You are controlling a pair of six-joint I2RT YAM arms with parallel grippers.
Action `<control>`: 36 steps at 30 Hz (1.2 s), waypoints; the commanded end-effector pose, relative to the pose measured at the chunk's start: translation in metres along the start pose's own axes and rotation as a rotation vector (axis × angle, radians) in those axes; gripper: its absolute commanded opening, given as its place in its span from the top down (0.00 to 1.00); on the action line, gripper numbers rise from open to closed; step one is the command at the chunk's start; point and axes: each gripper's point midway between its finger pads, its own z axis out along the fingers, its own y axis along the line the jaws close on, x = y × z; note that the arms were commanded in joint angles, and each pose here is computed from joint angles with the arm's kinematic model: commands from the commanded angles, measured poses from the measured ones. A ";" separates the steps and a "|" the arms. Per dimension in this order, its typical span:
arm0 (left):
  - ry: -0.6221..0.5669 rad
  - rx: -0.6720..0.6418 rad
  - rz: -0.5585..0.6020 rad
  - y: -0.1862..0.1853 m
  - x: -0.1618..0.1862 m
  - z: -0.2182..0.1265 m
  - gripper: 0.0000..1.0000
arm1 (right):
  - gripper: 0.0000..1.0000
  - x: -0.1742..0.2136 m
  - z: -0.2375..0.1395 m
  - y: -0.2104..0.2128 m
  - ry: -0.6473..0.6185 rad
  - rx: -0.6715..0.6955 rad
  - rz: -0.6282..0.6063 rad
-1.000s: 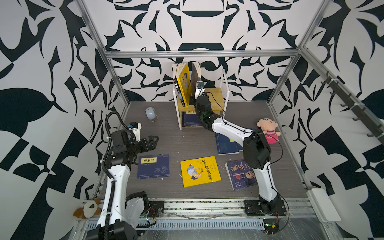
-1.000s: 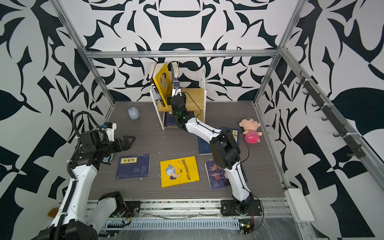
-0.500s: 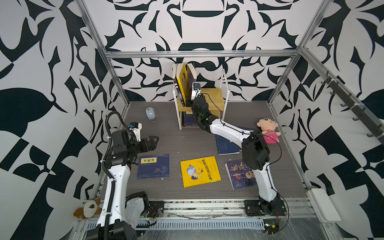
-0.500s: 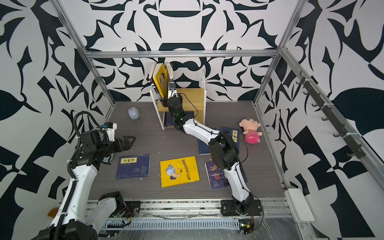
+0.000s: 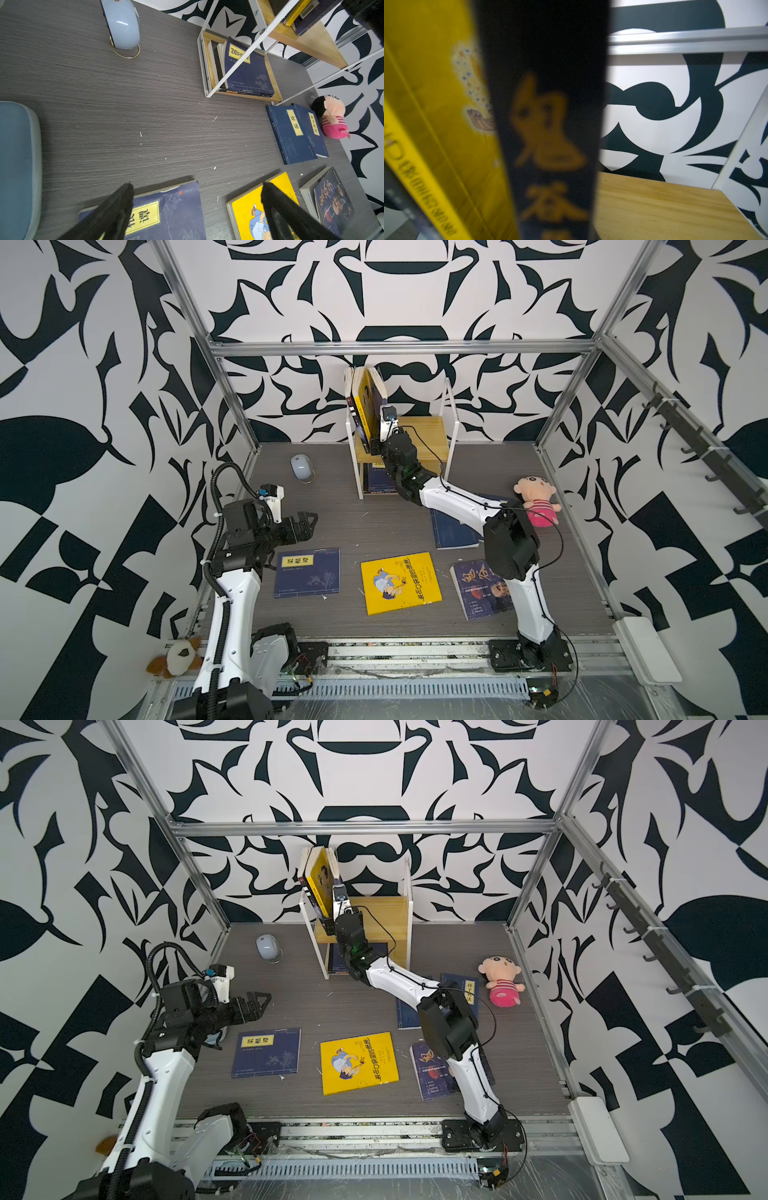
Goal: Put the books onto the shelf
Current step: 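Lower the portrait book onto the shelf top beside the yellow book, then push the portrait book upright against the yellow book with the right gripper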
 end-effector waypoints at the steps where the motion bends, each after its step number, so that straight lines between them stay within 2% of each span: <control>1: 0.021 0.004 0.002 0.001 0.009 0.003 0.00 | 0.75 -0.013 -0.006 0.012 -0.019 -0.066 -0.045; 5: 0.021 -0.001 0.003 0.002 0.010 0.003 0.00 | 0.65 -0.011 -0.011 0.015 -0.010 -0.093 -0.080; 15: 0.023 -0.003 0.003 0.002 0.010 0.003 0.00 | 0.53 -0.010 -0.059 0.025 0.013 -0.201 -0.194; 21: 0.024 0.001 0.001 0.002 0.010 0.003 0.00 | 0.52 -0.017 -0.082 0.010 0.031 -0.201 -0.212; 26: 0.020 0.003 0.003 0.001 0.010 0.002 0.00 | 0.58 -0.011 -0.082 0.010 0.063 -0.256 -0.222; 30: 0.019 0.004 0.002 0.000 0.009 0.001 0.00 | 0.58 -0.003 -0.078 0.013 0.106 -0.404 -0.137; 33: 0.020 0.005 0.002 0.000 0.009 0.002 0.00 | 0.52 0.004 -0.073 0.010 0.140 -0.509 -0.061; 36: 0.023 0.007 0.000 0.000 0.011 0.002 0.00 | 0.46 0.008 -0.065 0.002 0.136 -0.558 -0.039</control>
